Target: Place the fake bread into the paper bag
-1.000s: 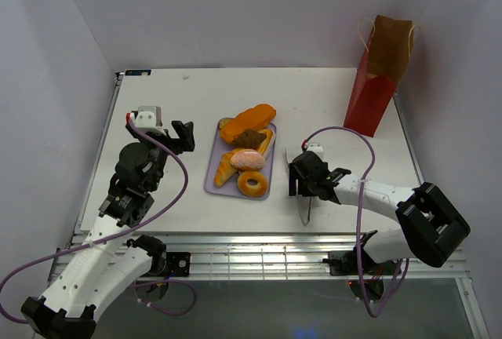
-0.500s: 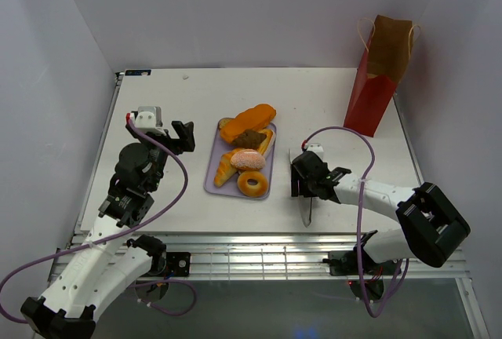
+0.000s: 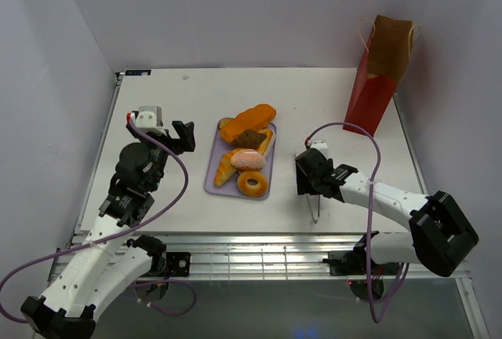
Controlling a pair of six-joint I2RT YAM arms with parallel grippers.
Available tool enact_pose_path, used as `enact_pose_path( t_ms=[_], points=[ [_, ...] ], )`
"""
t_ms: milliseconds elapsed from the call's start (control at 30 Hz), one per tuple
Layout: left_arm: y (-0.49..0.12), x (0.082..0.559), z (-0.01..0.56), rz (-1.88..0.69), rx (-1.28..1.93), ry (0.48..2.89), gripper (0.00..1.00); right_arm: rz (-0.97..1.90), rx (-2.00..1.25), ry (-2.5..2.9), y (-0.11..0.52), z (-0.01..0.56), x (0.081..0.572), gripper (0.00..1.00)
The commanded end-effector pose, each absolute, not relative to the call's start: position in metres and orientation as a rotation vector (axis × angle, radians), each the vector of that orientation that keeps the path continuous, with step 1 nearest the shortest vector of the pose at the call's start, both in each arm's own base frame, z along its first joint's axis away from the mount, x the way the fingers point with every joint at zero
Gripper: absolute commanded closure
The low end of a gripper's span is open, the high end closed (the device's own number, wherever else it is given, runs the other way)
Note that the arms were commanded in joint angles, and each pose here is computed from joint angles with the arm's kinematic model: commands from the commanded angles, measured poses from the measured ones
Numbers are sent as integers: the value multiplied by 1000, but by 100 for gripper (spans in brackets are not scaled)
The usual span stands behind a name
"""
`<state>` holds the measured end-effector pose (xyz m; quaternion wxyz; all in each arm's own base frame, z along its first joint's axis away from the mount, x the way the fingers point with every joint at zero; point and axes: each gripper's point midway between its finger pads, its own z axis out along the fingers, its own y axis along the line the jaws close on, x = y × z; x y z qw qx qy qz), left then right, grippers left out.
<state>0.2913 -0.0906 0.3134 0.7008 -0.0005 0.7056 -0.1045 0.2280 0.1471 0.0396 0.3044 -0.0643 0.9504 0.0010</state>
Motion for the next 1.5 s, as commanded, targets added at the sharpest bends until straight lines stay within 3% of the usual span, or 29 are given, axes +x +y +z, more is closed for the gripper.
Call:
enact_pose_path(
  t_ms=[0,733,1467],
  points=[
    [-95,290,317,-260,8,1564,2,-4,-153,2452,146,66,241,31],
    [-97,290,316,-256,12,1570,2,89,-283,2386,147,135,232,32],
    [-93,294,311,-221,7,1583,2,250,-769,2119,191,226,217,34]
  ],
)
